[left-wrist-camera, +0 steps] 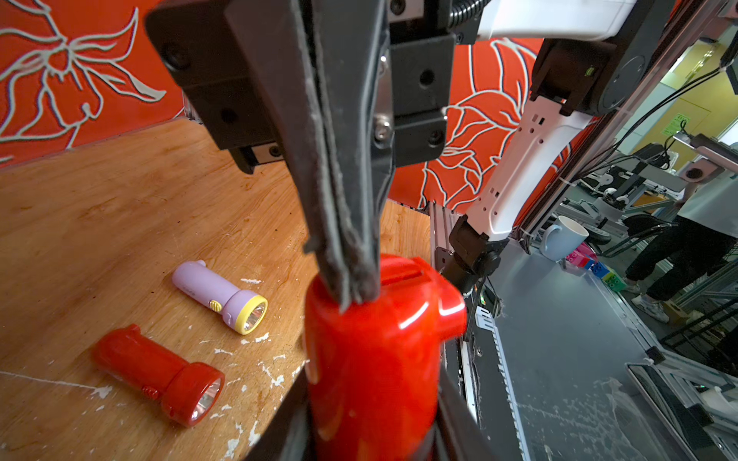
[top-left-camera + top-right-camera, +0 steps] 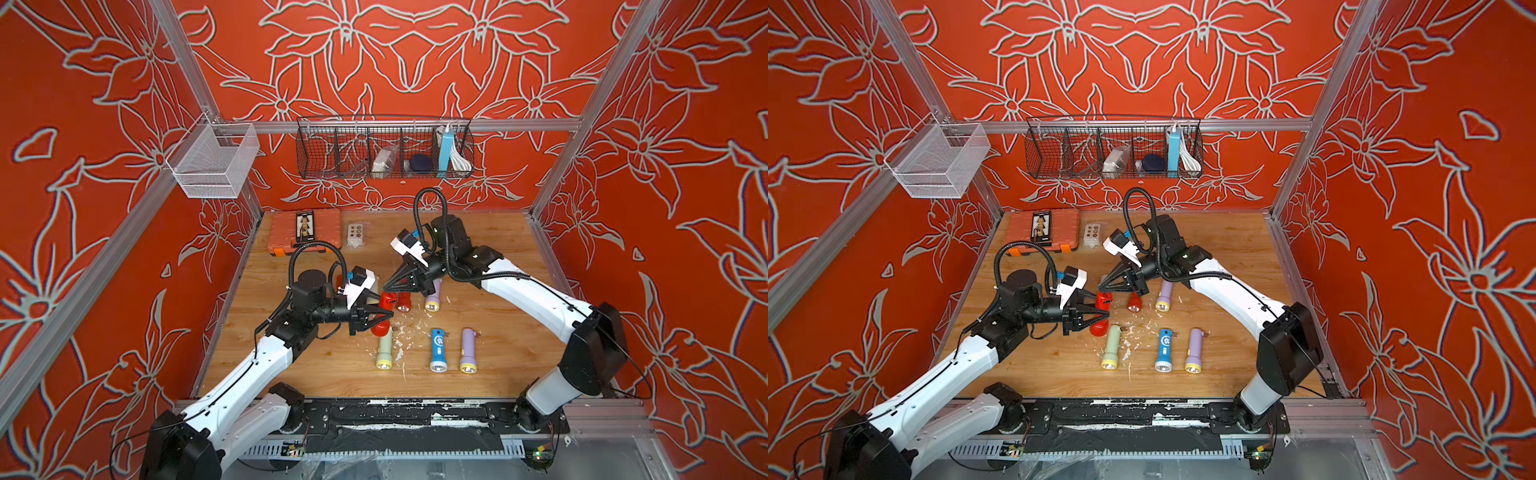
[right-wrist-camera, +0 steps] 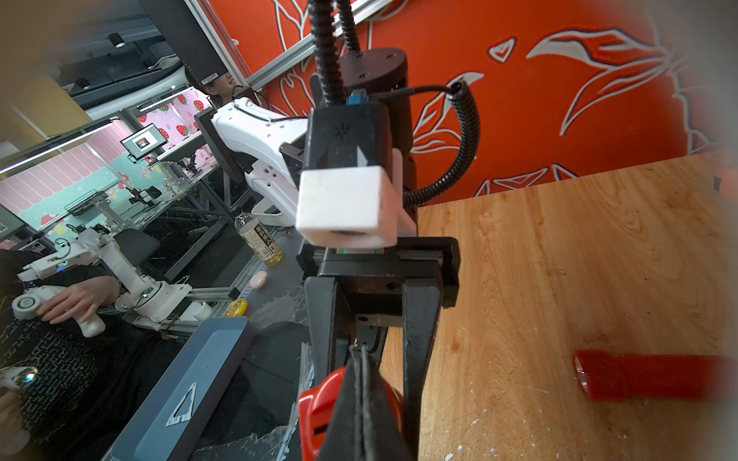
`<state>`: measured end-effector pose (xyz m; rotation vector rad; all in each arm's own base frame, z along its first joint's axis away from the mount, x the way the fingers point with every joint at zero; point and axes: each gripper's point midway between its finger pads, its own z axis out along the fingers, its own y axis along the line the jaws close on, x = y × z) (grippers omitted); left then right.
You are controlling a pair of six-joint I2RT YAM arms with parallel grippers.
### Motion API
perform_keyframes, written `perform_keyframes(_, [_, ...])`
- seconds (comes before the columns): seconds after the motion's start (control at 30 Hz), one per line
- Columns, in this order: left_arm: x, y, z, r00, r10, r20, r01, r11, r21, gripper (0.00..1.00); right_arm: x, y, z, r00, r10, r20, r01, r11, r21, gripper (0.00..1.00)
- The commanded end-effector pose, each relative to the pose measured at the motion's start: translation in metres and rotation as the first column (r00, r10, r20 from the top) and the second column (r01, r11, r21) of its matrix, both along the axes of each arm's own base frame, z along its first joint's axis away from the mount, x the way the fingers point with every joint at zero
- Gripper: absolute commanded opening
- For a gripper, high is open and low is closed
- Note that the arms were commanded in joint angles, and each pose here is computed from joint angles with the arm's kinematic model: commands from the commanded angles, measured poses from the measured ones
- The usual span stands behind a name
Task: Close the plug at the bottom of the flashlight
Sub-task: Close the plug of the flashlight, then place the flashlight at the center of the board.
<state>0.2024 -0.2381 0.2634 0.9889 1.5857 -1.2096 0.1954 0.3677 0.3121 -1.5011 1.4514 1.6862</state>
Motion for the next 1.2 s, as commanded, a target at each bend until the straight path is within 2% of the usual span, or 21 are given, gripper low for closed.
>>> perform_keyframes(0.0, [-0.024, 0.000, 0.101, 0.919, -0.061, 0.390, 0.122, 0.983, -0.134, 0.00, 0.012, 0.013, -0.047, 0.997, -0.080, -0.003, 0.079, 0.982, -0.172, 0.00])
perform_keyframes(0.23, [-0.023, 0.001, 0.083, 0.941, -0.068, 0.331, 0.102, 0.991, -0.085, 0.00, 0.034, 0.005, 0.001, 0.970, -0.169, 0.174, 0.194, 0.970, -0.143, 0.00])
perform_keyframes(0.47, [-0.015, 0.002, 0.067, 0.967, -0.028, 0.254, 0.046, 0.997, -0.067, 0.00, 0.047, -0.015, 0.053, 0.906, -0.295, 0.302, 0.324, 0.945, -0.048, 0.02])
perform_keyframes(0.7, [-0.013, 0.004, 0.058, 0.981, -0.001, 0.193, 0.011, 0.998, -0.054, 0.00, 0.053, -0.032, 0.065, 0.837, -0.418, 0.353, 0.449, 0.893, -0.008, 0.09])
perform_keyframes(0.83, [-0.002, 0.011, 0.048, 0.985, 0.093, 0.147, -0.091, 0.996, -0.019, 0.00, 0.072, -0.046, 0.047, 0.753, -0.541, 0.374, 0.597, 0.801, -0.042, 0.20])
perform_keyframes(0.97, [0.018, 0.025, 0.028, 0.965, 0.253, 0.064, -0.256, 0.965, 0.052, 0.00, 0.088, -0.066, 0.014, 0.652, -0.643, 0.401, 0.726, 0.683, -0.085, 0.37])
perform_keyframes(1.07, [0.031, 0.036, 0.010, 0.929, 0.370, -0.015, -0.367, 0.924, 0.106, 0.00, 0.099, -0.084, -0.014, 0.574, -0.701, 0.423, 0.805, 0.578, -0.135, 0.46])
perform_keyframes(1.17, [0.043, 0.050, -0.008, 0.864, 0.490, -0.110, -0.472, 0.867, 0.160, 0.00, 0.106, -0.101, -0.040, 0.504, -0.743, 0.441, 0.860, 0.481, -0.174, 0.52])
